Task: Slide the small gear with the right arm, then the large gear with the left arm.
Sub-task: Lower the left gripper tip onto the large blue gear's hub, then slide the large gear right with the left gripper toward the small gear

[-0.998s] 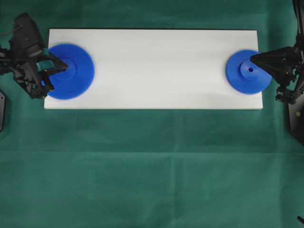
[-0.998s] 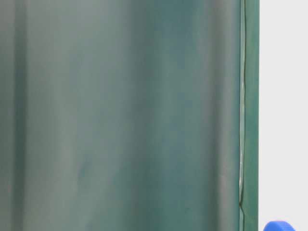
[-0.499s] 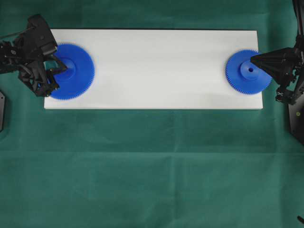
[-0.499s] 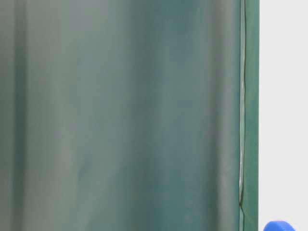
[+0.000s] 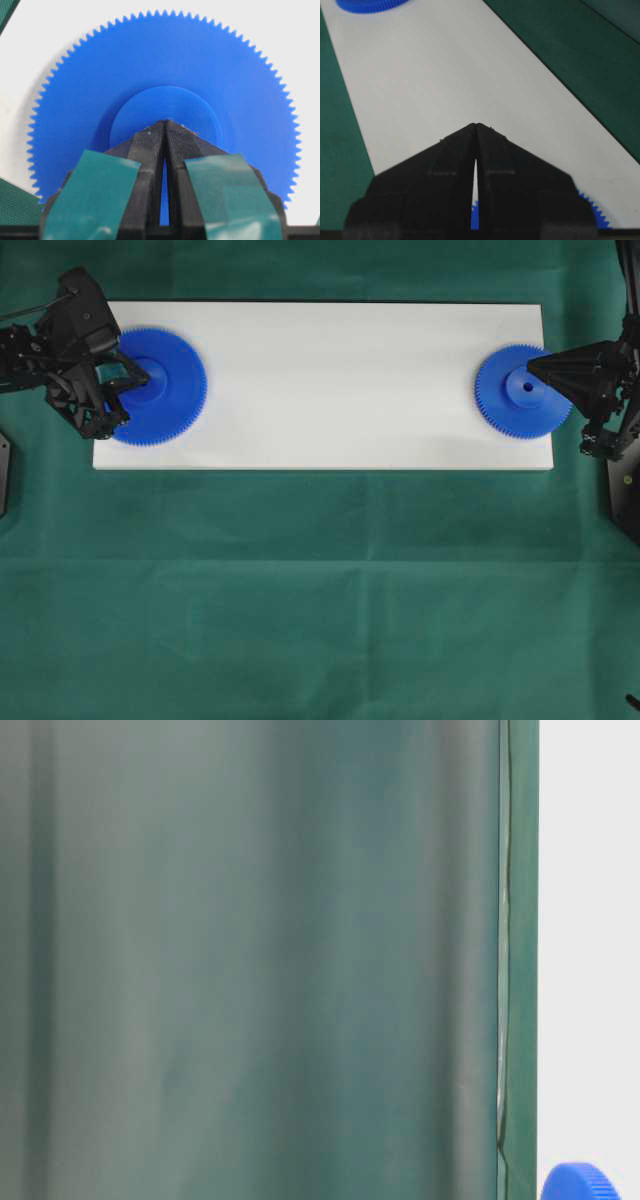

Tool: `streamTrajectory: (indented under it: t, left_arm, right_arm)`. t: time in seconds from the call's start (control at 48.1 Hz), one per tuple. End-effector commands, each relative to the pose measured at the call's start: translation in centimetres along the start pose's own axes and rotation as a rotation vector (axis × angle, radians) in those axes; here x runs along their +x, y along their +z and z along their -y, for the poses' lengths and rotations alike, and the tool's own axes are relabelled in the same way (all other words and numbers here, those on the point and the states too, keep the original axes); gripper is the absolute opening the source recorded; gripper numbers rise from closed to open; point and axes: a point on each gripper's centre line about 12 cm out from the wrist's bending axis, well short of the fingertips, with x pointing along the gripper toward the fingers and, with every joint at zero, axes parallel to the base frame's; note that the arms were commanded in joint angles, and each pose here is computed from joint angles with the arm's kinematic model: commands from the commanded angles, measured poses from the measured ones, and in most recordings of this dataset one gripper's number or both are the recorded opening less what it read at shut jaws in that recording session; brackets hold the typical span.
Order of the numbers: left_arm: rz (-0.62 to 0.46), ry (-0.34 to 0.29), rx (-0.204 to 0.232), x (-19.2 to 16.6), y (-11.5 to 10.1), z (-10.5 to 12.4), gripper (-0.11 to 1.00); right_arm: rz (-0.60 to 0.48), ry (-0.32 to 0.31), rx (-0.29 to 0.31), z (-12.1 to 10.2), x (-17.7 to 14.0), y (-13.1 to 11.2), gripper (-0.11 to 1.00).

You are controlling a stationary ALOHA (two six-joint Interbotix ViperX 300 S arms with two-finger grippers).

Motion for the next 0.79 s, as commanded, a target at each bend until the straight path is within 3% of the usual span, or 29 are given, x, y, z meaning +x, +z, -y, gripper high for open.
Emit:
streamTrajectory:
  t: [0.0, 0.769]
  left_arm:
    - [-0.009, 0.003, -0.005, 0.2, 0.1, -0.1, -0.01]
    - [-0.054, -0.042, 0.038, 2.2, 0.8, 1.9, -0.01]
  right_arm:
    - [0.012, 0.007, 0.000, -0.2, 0.0, 0.4, 0.50]
    - [0.009, 0.008, 0.000, -0.1, 0.0, 0.2, 0.50]
